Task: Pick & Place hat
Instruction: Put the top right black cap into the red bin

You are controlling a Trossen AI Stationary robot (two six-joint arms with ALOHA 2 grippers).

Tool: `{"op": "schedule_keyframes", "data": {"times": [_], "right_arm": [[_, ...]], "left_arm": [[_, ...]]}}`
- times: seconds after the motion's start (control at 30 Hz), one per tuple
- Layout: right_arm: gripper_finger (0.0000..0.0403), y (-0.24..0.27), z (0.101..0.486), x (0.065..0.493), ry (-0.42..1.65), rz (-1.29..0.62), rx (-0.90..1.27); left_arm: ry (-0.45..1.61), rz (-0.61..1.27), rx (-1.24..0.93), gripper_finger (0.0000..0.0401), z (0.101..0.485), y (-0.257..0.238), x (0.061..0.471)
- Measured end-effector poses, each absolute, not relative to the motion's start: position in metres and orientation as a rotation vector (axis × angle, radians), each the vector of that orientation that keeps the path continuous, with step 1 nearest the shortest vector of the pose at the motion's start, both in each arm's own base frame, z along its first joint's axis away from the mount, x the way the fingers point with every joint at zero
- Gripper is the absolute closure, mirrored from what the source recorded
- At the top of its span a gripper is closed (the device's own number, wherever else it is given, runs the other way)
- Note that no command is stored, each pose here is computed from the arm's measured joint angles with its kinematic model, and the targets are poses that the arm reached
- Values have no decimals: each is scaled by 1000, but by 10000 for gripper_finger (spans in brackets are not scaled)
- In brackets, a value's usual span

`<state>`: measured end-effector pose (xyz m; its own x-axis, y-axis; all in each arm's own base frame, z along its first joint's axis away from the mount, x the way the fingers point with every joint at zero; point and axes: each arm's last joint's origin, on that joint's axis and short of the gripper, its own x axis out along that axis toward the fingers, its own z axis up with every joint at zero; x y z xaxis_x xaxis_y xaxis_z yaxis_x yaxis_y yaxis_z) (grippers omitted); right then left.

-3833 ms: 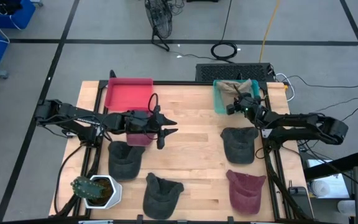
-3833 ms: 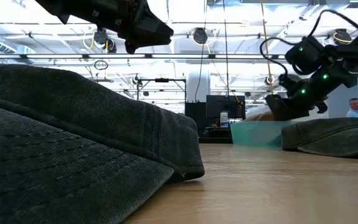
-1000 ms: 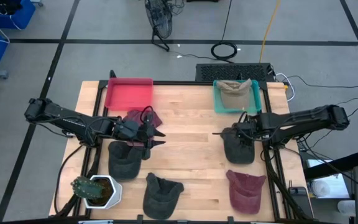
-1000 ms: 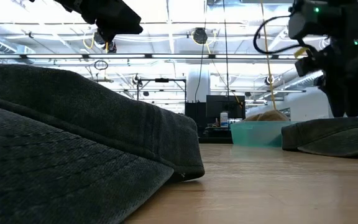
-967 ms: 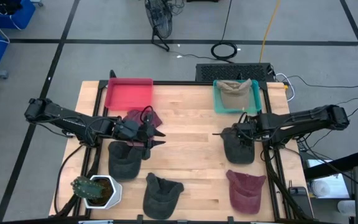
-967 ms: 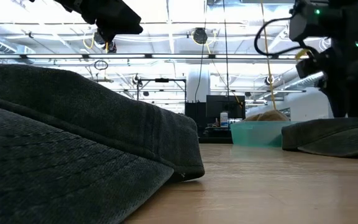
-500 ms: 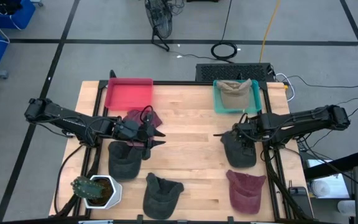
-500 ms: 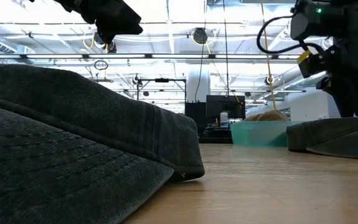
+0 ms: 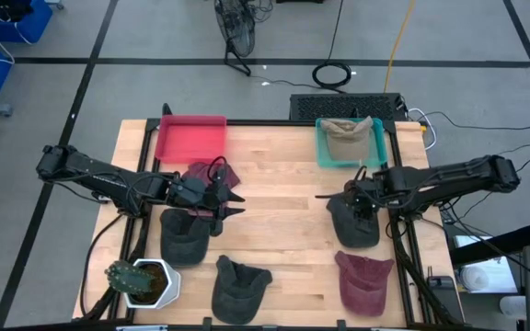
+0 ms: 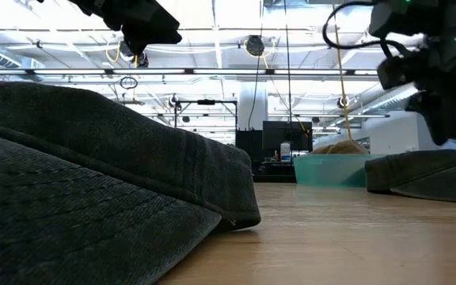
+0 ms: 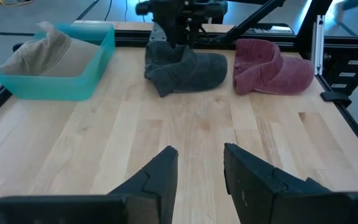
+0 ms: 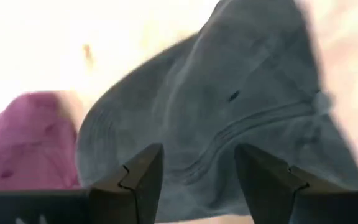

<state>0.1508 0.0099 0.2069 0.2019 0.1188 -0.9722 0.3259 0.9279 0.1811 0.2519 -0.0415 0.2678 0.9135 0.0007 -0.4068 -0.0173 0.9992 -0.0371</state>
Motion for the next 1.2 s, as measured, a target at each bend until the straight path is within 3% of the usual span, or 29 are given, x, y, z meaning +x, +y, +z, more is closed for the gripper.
{"op": "schedule_keyframes", "data": {"times": [0.2,0.37,0.57,0.87,1.07,1.2], "right_arm": [[220,16,187,150,1363,-67,434],[224,15,174,144,1387,-127,387],[258,14,170,144,1370,-156,358],[389,14,181,172,1051,-62,278],[388,7,185,204,809,-69,221],[398,-2,175,224,772,-51,205]], "left_arm": [[436,9,-32,267,266,-41,251],[440,9,-29,268,266,-41,251],[438,29,-14,267,266,-40,251],[437,50,4,267,266,-39,251],[436,49,7,268,266,-39,251],[436,44,27,267,266,-40,251]]}}
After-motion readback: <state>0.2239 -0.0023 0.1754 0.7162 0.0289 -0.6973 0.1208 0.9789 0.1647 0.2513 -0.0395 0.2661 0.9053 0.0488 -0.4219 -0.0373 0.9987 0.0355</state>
